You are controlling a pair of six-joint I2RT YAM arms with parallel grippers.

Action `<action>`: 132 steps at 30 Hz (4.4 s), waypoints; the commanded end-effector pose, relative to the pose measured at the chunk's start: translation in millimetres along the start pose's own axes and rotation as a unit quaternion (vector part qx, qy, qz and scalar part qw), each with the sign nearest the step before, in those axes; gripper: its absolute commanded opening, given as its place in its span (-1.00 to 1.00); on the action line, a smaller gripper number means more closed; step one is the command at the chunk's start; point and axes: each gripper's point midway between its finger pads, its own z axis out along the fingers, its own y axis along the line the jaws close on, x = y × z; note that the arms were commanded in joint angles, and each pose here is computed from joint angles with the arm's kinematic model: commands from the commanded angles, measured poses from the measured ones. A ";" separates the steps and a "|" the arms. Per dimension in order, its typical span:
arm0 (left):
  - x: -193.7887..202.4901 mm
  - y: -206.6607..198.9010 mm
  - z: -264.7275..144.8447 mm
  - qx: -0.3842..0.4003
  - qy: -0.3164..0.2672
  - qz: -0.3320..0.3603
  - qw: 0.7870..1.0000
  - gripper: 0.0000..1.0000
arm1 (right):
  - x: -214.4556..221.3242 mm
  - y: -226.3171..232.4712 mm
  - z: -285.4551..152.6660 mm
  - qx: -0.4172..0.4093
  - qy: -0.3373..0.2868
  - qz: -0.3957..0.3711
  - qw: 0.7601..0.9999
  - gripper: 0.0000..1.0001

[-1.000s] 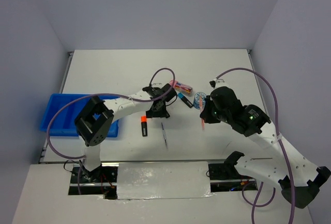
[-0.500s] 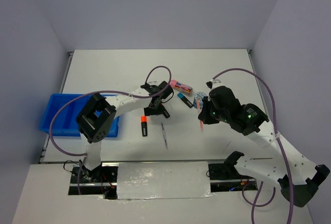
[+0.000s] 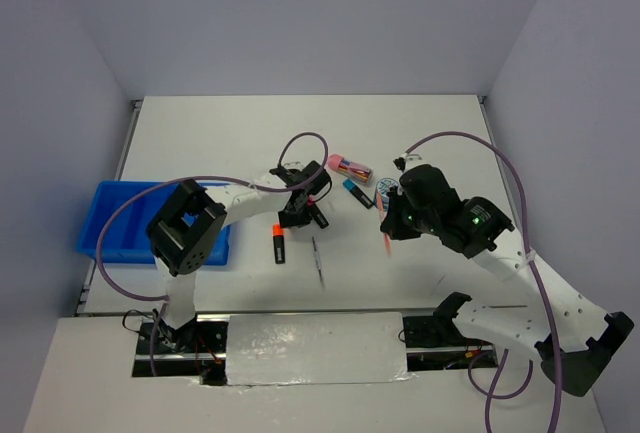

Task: Sort the stationery into containers
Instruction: Close the pen cap on the pen.

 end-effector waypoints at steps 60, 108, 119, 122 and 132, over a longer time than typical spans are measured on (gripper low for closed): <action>-95.1 -60.9 -374.3 0.638 -0.229 0.000 0.735 -1.00 | -63.3 134.7 -69.1 -0.402 -0.196 -0.035 0.894 -1.00; -98.9 -50.1 -376.6 0.638 -0.238 -0.011 0.732 -1.00 | -61.9 132.1 -52.3 -0.377 -0.172 -0.043 0.909 -1.00; -94.3 -51.0 -364.7 0.631 -0.228 -0.008 0.741 -1.00 | -68.5 130.8 -56.0 -0.369 -0.184 -0.043 0.910 -1.00; -94.6 -51.4 -364.9 0.630 -0.228 -0.006 0.742 -1.00 | -69.8 129.3 -56.9 -0.365 -0.187 -0.044 0.911 -1.00; -92.4 -50.9 -368.0 0.638 -0.225 -0.009 0.736 -1.00 | -71.8 127.8 -54.4 -0.357 -0.187 -0.043 0.914 -1.00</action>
